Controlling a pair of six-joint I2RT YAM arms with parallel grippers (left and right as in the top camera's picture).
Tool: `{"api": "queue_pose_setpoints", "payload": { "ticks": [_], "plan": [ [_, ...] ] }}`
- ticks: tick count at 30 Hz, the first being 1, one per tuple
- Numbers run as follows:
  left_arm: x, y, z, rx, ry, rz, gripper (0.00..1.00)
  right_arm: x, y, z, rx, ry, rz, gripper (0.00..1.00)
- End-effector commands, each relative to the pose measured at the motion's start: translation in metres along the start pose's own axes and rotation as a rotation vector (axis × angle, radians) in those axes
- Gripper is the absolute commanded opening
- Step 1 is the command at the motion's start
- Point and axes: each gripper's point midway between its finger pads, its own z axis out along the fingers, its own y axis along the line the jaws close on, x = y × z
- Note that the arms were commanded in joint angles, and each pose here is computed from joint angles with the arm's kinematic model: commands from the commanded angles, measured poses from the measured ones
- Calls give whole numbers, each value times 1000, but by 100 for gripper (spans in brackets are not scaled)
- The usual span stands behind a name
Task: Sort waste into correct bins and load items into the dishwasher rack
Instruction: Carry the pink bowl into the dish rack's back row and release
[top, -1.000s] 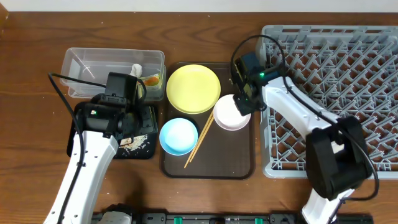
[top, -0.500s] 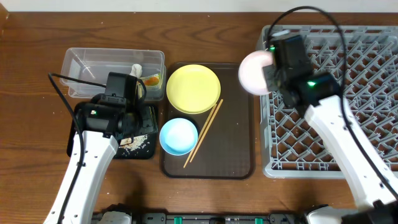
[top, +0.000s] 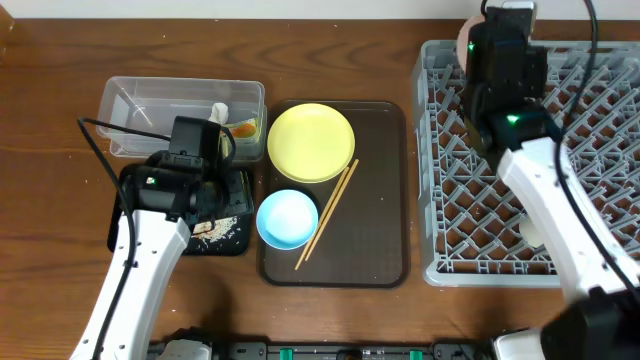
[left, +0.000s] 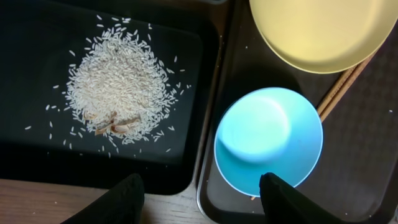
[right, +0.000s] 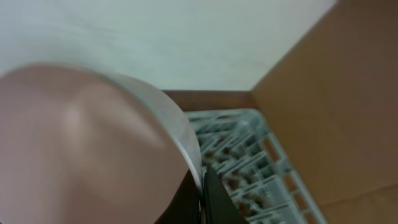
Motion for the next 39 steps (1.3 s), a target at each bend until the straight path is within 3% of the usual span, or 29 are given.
{"api": "queue_pose_setpoints", "payload": {
  "ticks": [1, 12, 27, 34, 39],
  "plan": [
    [2, 4, 3, -18, 11, 8, 63, 11, -7, 21, 125, 38, -111, 1],
    [-1, 2, 3, -10, -1, 8, 63, 75, 49, 65, 102, 164, -267, 1],
    [-1, 2, 3, -9, -1, 8, 63, 108, 85, 37, 20, 251, -222, 1],
    [-1, 2, 3, -7, 1, 8, 63, 111, 88, 31, 23, 259, -184, 1],
    [0, -2, 3, 16, 9, 8, 63, 90, 69, 34, 160, 180, -125, 1]
  ]
}}
